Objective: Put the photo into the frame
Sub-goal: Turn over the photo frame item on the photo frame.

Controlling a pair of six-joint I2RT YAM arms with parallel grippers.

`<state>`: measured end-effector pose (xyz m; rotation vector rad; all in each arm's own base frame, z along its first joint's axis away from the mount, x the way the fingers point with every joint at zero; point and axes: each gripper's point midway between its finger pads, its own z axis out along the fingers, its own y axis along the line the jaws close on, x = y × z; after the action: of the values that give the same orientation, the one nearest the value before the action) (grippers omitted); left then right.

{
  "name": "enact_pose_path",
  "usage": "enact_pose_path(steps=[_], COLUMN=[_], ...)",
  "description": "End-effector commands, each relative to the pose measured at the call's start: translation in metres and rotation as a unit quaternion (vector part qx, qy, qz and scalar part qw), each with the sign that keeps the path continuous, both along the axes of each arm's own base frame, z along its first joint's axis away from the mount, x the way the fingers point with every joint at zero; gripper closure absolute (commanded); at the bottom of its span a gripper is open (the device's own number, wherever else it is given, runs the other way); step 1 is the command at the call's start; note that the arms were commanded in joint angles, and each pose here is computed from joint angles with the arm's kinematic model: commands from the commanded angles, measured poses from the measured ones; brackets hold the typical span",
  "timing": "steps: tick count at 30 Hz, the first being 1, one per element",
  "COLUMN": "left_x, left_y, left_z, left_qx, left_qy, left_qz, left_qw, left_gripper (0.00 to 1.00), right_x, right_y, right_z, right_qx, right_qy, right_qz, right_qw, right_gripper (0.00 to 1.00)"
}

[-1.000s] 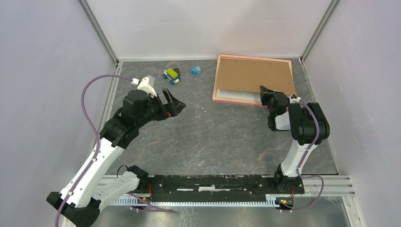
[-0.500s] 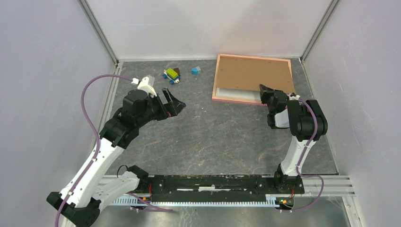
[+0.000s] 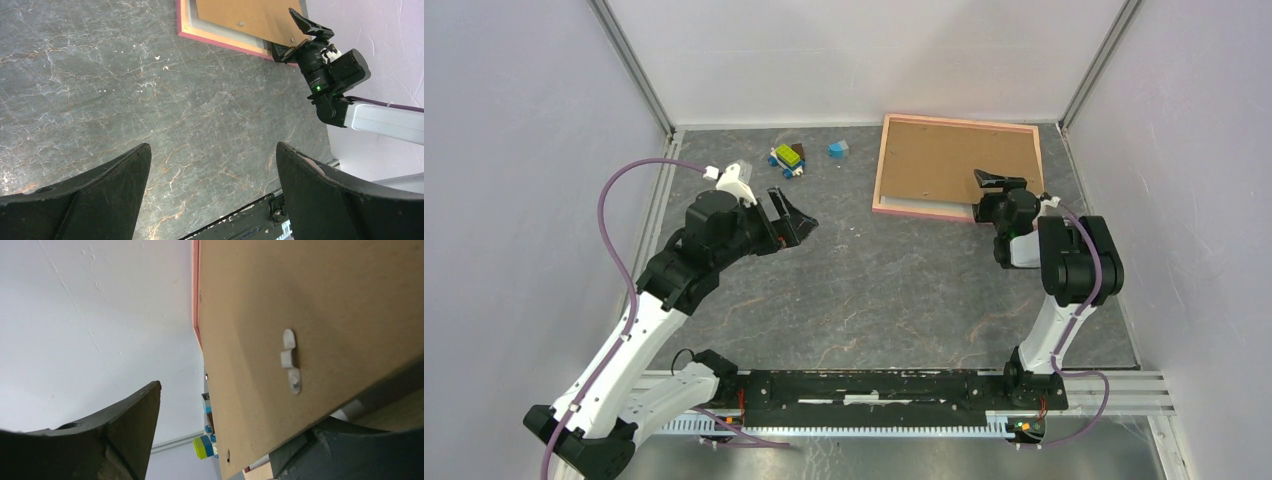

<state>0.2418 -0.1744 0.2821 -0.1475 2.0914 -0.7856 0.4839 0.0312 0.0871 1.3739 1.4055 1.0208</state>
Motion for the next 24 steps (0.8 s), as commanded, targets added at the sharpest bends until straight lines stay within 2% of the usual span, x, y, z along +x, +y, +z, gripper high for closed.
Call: enact_pose_path(steps=[1,9,14,17,24], left_x=[-0.001,-0.003,-0.004,-0.005,-0.008], left_y=[-0.004,-0.005,-0.006,-0.007,-0.008], left_z=[0.012,0.014,0.015,0.014,0.015], left_qx=[-0.001,-0.008,-0.011,-0.014,-0.024], left_qy=[-0.035,-0.035,-0.036,-0.034,-0.034], left_qz=[-0.023,-0.025,-0.027,-0.028,-0.031], left_qw=[0.999,0.999,0.999,0.999,0.999], left_gripper=[0.0,0.0,0.0,0.0,0.0], right_x=[0.009,0.006,-0.014,-0.024,-0.043], right_y=[0.004,0.008,0.003,-0.004,-0.001], right_z=[0.033,0.002,-0.01,-0.018,-0.053], right_qx=[-0.026,-0.034,-0.047,-0.057,-0.064], right_qy=[-0.01,0.101,0.145,0.197,0.328], right_qz=[0.025,0.05,0.037,0.024,0.051], right_qw=[0.999,0.993,0.988,0.978,0.941], right_gripper=[0.2,0.04,0.02,0.02,0.02])
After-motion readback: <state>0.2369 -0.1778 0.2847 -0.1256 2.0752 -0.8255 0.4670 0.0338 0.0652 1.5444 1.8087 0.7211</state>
